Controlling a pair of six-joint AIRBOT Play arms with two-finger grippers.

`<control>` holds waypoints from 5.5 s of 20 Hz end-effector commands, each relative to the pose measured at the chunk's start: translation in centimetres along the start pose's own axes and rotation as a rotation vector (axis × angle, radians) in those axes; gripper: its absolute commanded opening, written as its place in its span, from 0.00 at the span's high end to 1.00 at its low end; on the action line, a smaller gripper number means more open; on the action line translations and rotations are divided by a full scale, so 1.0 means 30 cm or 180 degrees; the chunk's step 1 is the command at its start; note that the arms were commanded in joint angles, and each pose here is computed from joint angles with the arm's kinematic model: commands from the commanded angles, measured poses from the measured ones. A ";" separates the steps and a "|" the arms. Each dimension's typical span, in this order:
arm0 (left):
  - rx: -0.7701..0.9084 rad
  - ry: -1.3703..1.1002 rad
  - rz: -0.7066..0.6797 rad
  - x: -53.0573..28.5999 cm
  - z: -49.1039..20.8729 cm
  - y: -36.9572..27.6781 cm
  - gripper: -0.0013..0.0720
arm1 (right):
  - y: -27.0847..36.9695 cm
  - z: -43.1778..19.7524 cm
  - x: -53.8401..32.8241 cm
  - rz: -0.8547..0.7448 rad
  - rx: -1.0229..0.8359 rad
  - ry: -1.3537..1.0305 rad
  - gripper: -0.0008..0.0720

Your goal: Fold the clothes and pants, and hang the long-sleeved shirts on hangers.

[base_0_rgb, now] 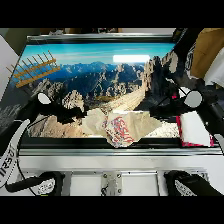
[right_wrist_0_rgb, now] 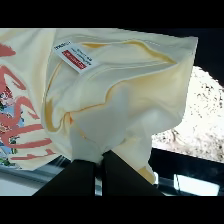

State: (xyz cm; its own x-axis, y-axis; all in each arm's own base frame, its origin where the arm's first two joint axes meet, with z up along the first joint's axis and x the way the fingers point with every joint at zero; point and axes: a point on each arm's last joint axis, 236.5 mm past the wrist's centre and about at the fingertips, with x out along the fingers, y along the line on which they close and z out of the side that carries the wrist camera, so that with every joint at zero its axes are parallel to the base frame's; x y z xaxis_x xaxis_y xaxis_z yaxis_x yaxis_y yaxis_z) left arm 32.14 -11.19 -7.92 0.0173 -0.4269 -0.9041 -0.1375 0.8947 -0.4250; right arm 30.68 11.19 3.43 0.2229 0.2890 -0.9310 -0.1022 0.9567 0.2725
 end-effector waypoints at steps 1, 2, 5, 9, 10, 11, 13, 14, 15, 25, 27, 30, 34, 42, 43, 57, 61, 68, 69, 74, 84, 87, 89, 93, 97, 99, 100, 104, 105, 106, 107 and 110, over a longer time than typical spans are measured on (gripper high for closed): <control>-0.0011 0.0327 0.0059 0.113 -0.042 0.026 0.04 | -0.007 -0.002 0.002 -0.0029 0.0001 0.0007 0.97; 0.0011 0.0401 0.0077 0.138 -0.057 0.022 0.04 | -0.007 -0.002 0.002 -0.0029 0.0001 0.0008 0.97; 0.0084 0.0480 0.0105 0.184 -0.076 0.004 0.04 | -0.005 -0.002 0.002 -0.0020 0.0004 0.0009 0.97; 0.0249 0.0199 0.0093 0.180 -0.030 -0.053 0.86 | -0.005 -0.002 0.001 -0.0021 0.0003 0.0006 0.97; 0.0276 0.0085 0.0090 0.159 -0.007 -0.059 0.97 | -0.008 -0.004 -0.002 -0.0033 -0.0004 0.0007 0.97; 0.0288 -0.0056 0.0078 0.117 0.025 -0.062 0.97 | -0.021 -0.012 -0.013 -0.0092 -0.0029 0.0016 0.97; 0.0298 -0.0402 0.0088 -0.012 0.103 -0.049 0.97 | -0.055 -0.062 -0.038 -0.0239 -0.0080 0.0126 0.97; 0.0301 -0.0573 0.0122 -0.081 0.136 -0.033 0.97 | -0.066 -0.103 -0.040 -0.0273 -0.0071 0.0187 0.97; 0.0276 -0.0731 0.0123 -0.146 0.159 -0.021 0.97 | -0.075 -0.147 -0.029 -0.0282 0.0014 0.0235 0.97; 0.0308 -0.0757 0.0151 -0.159 0.085 0.011 0.97 | -0.054 -0.104 -0.028 -0.0137 0.0397 -0.0257 0.02; 0.0308 -0.0718 0.0178 -0.147 0.077 0.022 0.97 | -0.015 -0.013 -0.010 0.0021 0.0386 -0.0400 0.02; 0.0288 -0.0647 0.0183 -0.130 0.073 0.029 0.97 | -0.035 0.043 0.158 0.0052 0.0271 -0.0157 0.02; 0.0253 -0.0532 0.0193 -0.100 0.061 0.043 0.97 | -0.134 0.039 0.325 0.0184 0.0582 0.0269 0.02; 0.0224 -0.0424 0.0198 -0.077 0.042 0.053 0.97 | -0.318 0.062 0.390 0.0257 0.1094 0.0246 0.02; 0.0223 -0.0428 0.0198 -0.077 0.043 0.053 0.97 | -0.298 0.068 0.416 0.0348 0.1133 0.0253 0.02; 0.0444 -0.1295 0.0189 -0.450 0.224 -0.038 0.97 | -0.144 0.373 0.036 0.0775 0.0423 -0.0737 0.97; 0.0867 -0.2828 0.0094 -1.108 0.199 -0.261 0.97 | -0.014 0.518 -0.650 0.0626 -0.0183 -0.2089 0.97; 0.1428 -0.4750 -0.0123 -1.739 -0.266 -0.522 0.97 | 0.241 0.317 -1.398 0.0382 -0.0755 -0.3940 0.97; 0.1449 -0.4869 -0.0155 -1.767 -0.309 -0.532 0.97 | 0.246 0.284 -1.425 0.0339 -0.0730 -0.4001 0.97; 0.1260 -0.5066 0.0019 -1.816 -0.353 -0.481 0.97 | 0.111 0.172 -1.396 -0.0229 -0.0253 -0.3749 0.97; 0.0464 -0.3140 0.0399 -1.164 0.467 -0.152 0.97 | -0.140 0.257 -0.508 -0.0092 0.0537 -0.1050 0.97; 0.0336 -0.2487 0.0459 -0.811 0.693 -0.052 0.97 | -0.196 0.484 -0.266 -0.0061 0.0597 -0.1056 0.97; 0.0406 -0.2268 0.0457 -0.671 0.796 -0.063 0.97 | -0.224 0.614 -0.150 -0.0035 0.0628 -0.1158 0.97; 0.0586 -0.2344 0.0392 -0.608 0.944 -0.151 0.95 | -0.262 0.774 -0.061 -0.0028 0.0664 -0.1481 0.88; 0.0444 -0.2353 0.0381 -0.691 0.949 -0.120 0.07 | -0.306 0.797 -0.147 0.0020 0.0799 -0.1686 0.10; 0.0309 -0.2232 0.0448 -0.731 0.872 -0.048 0.07 | -0.345 0.748 -0.241 -0.0057 0.0743 -0.1669 0.10; 0.0208 -0.2125 0.0492 -0.733 0.817 0.004 0.07 | -0.362 0.694 -0.264 -0.0103 0.0668 -0.1537 0.10; -0.0211 -0.1623 0.0586 -0.582 0.548 0.190 0.07 | -0.472 0.338 -0.148 -0.0140 0.0976 -0.0639 0.10; -0.0294 -0.1458 0.0605 -0.520 0.469 0.225 0.07 | -0.499 0.239 -0.078 -0.0121 0.1209 -0.0409 0.10; -0.0363 -0.1278 0.0620 -0.449 0.385 0.253 0.07 | -0.521 0.155 -0.008 -0.0110 0.1430 -0.0223 0.10; -0.0419 -0.1155 0.0619 -0.390 0.316 0.273 0.07 | -0.535 0.084 0.067 -0.0087 0.1664 -0.0088 0.10; -0.0649 -0.1033 0.0351 -0.270 0.197 0.258 0.07 | -0.499 0.009 0.235 0.0191 0.2088 -0.0075 0.10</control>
State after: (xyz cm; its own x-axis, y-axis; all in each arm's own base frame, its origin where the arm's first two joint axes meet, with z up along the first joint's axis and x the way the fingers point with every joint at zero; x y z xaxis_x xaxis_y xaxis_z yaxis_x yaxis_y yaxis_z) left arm 40.97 1.72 -0.96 0.3424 -0.1777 -0.9226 -0.2940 0.9124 -0.2849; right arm 36.56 -2.67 -2.74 0.2818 0.2728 -0.9199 0.3828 0.8472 0.3685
